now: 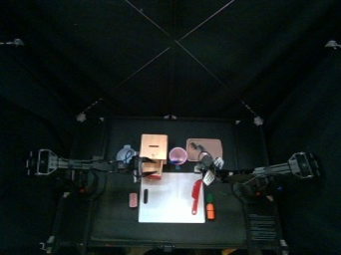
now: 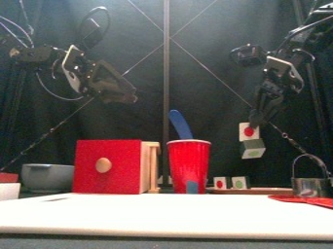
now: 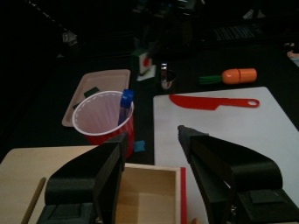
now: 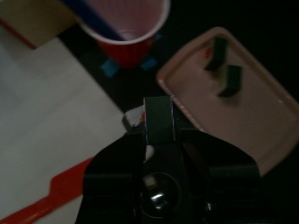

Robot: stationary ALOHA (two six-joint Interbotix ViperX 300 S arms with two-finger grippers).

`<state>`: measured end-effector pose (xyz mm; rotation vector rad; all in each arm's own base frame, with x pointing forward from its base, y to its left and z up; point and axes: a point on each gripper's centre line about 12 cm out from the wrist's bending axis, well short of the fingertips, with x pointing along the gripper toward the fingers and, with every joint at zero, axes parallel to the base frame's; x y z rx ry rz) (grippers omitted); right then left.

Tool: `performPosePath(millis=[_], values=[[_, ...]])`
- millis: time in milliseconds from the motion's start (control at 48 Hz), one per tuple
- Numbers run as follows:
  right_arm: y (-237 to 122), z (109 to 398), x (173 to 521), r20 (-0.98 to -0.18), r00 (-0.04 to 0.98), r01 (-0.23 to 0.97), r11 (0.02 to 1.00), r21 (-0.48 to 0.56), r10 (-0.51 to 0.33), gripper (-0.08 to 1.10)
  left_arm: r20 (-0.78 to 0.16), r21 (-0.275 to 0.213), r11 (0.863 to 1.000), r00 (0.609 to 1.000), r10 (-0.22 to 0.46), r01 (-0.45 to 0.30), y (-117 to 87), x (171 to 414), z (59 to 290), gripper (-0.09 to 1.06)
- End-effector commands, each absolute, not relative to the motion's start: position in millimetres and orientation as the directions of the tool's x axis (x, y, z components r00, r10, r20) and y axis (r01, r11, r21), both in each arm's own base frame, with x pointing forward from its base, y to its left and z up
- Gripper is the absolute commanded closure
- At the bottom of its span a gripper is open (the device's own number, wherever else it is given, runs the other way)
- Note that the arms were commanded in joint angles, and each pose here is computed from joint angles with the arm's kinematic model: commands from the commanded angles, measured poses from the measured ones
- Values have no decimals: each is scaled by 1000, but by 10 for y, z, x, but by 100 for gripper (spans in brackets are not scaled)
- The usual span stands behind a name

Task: Place sushi on board then cut the sushi with the knife then place the pieces on the plate
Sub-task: Place the 4 sushi pieces on the plate

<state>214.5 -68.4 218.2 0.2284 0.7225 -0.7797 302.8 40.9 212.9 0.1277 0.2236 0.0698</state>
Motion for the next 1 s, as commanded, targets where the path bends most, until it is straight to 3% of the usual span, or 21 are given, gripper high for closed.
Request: performPosePath(millis=[21, 438, 667, 812, 1000], values=[[-841, 2213, 1983, -640, 475, 753, 655, -59, -604, 43, -194, 134, 989, 977, 88, -62, 426, 3047, 2189, 11], [-1306, 1814, 1801, -686, 403, 836, 548, 7, -606, 43, -194, 134, 989, 977, 88, -62, 429, 3061, 2191, 11], [-1406, 1806, 1938, -671, 465, 814, 577, 68, -577, 43, -197, 134, 989, 976, 89, -64, 432, 3054, 2180, 11], [-1427, 1736, 1915, -692, 437, 827, 560, 57, -574, 43, -202, 134, 989, 975, 90, -63, 431, 3047, 2168, 11], [-1442, 2036, 2034, -628, 497, 815, 570, 101, -599, 43, -203, 135, 989, 975, 90, -63, 435, 3043, 2162, 11]])
